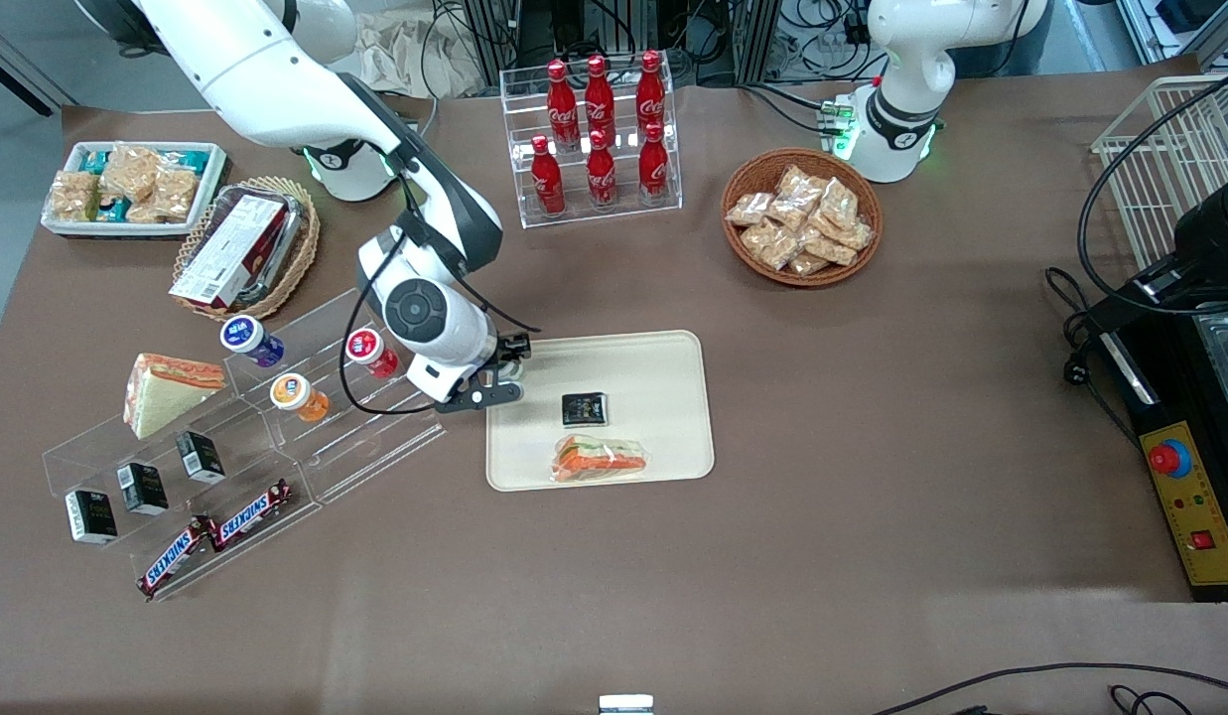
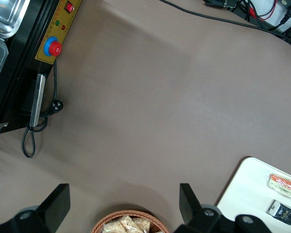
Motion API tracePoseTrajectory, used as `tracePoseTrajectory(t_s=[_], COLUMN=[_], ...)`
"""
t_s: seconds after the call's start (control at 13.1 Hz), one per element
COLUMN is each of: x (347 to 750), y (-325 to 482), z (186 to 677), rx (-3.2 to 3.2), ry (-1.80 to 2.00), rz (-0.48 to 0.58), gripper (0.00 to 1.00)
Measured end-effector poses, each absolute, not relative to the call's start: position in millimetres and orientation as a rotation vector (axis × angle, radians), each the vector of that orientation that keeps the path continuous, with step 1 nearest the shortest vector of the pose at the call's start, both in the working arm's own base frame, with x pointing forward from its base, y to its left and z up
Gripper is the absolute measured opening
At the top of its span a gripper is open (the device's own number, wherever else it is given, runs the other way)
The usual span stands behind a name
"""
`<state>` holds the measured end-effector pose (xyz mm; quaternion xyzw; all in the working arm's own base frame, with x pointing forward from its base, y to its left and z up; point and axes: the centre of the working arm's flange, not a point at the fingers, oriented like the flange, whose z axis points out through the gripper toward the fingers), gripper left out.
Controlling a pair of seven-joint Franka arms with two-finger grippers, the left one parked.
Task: Place green gum on tray
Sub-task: 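Carry the green gum bottle over the cream tray and lower it, then open the right gripper to release the bottle on the tray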
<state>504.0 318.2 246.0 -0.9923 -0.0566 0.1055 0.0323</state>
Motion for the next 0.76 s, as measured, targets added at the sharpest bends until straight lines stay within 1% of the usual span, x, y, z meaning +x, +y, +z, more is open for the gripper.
tracePoseTrajectory(t_s=[0.46, 0.76], x=[505, 508], y=[329, 327], z=[228, 224], rx=[-3.058, -3.059], ry=[-0.158, -0.15], rz=[0.356, 0.35], gripper=[0.59, 0.59])
